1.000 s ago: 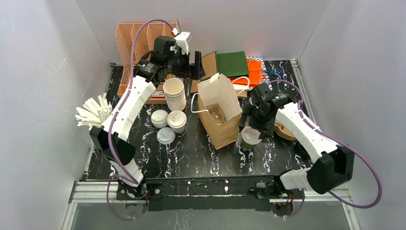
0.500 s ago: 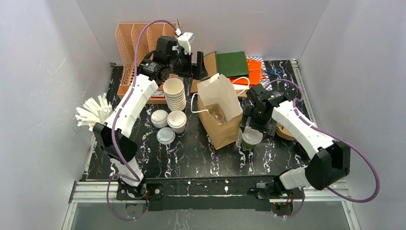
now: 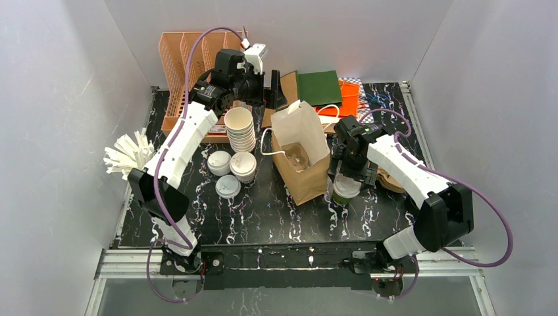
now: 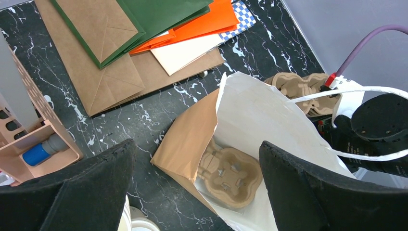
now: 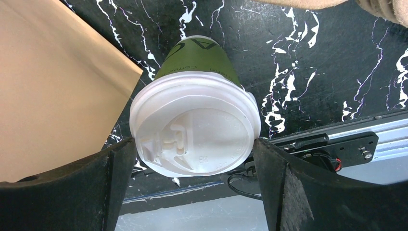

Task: Pack the takeout coffee

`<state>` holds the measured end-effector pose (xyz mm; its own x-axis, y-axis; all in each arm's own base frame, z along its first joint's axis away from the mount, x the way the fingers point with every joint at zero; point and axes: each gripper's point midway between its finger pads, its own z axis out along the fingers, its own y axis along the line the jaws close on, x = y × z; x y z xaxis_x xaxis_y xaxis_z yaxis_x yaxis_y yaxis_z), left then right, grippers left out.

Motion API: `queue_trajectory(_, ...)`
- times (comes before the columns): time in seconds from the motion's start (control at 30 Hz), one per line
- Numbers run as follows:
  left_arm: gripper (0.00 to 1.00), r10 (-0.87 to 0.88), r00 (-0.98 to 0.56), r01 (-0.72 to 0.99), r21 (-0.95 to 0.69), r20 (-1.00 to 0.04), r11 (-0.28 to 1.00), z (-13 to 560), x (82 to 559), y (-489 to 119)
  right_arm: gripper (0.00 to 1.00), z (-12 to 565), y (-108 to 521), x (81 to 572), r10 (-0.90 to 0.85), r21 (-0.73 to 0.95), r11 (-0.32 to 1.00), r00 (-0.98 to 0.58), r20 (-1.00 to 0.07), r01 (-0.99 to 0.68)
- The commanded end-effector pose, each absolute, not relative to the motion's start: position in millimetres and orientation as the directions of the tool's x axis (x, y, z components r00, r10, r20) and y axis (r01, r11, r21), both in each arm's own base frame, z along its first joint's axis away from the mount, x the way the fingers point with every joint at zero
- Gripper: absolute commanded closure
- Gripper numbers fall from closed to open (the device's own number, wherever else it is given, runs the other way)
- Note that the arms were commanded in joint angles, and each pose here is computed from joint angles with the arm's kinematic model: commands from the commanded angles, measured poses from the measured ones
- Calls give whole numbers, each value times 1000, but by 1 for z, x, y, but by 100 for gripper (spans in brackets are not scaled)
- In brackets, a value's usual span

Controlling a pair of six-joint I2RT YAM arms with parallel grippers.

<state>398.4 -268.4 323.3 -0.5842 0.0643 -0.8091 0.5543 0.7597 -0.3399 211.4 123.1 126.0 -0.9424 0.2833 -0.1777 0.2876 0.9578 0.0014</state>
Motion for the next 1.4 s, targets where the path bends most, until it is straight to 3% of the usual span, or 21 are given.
queue_trajectory(0.0,5,68,-591,570,-356,-804,741,323,395,-273,2,119,122,219,283,-23,956,-938,-201,293)
queue_trajectory(0.1,6,71,-594,571,-358,-801,739,321,395,-273,2,119,123,219,282,-11,957,-939,-198,290)
queue_trajectory(0.3,8,74,-596,581,-366,-799,727,321,393,-276,21,133,125,222,276,14,960,-936,-217,279)
queue_trajectory(0.7,17,139,-543,696,-351,-828,626,320,385,-292,34,214,111,219,257,33,965,-911,-323,260)
queue_trajectory(0.97,14,156,-495,755,-334,-855,564,321,381,-301,40,279,127,233,279,221,955,-856,-436,198)
queue_trajectory(1.2,15,159,-481,771,-329,-862,545,316,374,-303,44,309,112,242,250,197,966,-790,-559,166)
queue_trajectory(1.37,15,204,-453,797,-293,-868,528,304,362,-308,43,349,98,259,254,200,967,-662,-705,158)
